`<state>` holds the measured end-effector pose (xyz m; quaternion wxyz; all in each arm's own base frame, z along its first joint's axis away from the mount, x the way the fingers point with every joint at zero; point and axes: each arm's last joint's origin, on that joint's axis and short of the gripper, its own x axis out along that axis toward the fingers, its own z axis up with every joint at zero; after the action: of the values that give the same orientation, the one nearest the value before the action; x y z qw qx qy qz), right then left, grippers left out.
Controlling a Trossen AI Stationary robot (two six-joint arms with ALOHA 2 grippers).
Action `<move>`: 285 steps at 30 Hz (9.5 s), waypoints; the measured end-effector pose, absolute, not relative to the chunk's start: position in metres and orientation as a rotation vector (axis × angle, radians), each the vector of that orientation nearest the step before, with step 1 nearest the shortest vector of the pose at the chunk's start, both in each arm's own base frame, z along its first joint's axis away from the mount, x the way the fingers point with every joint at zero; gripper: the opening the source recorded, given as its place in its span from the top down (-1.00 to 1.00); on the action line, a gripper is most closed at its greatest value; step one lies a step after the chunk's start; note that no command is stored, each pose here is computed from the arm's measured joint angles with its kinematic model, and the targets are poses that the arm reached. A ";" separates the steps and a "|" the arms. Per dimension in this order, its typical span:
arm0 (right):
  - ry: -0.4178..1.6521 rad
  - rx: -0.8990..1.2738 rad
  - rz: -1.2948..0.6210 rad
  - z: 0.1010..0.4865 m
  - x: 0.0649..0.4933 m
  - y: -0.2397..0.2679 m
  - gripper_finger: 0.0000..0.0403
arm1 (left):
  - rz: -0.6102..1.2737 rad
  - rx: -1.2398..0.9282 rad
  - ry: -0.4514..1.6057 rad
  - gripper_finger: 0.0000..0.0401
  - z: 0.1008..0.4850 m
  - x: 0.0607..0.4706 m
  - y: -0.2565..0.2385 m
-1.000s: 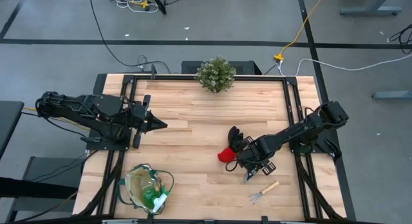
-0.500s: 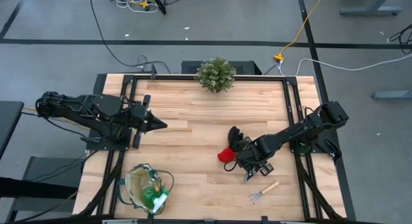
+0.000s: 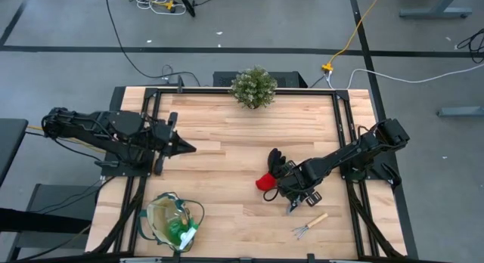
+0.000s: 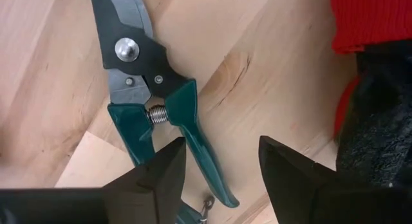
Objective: Pick & Place Garden tools in Gardening bag
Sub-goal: Put the green shear scissors into the gardening bag
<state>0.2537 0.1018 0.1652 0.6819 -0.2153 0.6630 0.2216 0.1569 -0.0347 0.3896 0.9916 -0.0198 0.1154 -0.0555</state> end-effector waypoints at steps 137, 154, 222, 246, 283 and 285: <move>1.476 0.063 0.044 0.185 0.250 0.100 0.02 | -0.114 -0.058 0.147 0.92 0.401 0.132 -0.028; 1.523 0.077 0.077 0.185 0.246 0.100 0.02 | -0.113 -0.067 0.148 0.92 0.401 0.132 -0.028; 1.462 -0.451 0.650 0.140 0.217 0.104 0.61 | -0.094 -0.057 0.147 0.92 0.401 0.132 -0.028; 1.436 -0.449 0.605 0.155 0.228 0.108 0.73 | -0.068 -0.071 0.146 0.92 0.401 0.132 -0.027; 1.126 -0.619 0.188 0.258 0.290 0.102 0.73 | -0.070 -0.075 0.093 0.92 0.406 0.132 -0.027; 1.090 -0.607 0.149 0.269 0.296 0.097 0.73 | -0.070 -0.075 0.092 0.92 0.406 0.132 -0.027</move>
<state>0.2963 0.0968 0.2690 0.8092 -0.2838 0.5098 0.0696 0.1323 -0.0273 0.4058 0.9976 -0.0375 0.0461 -0.0350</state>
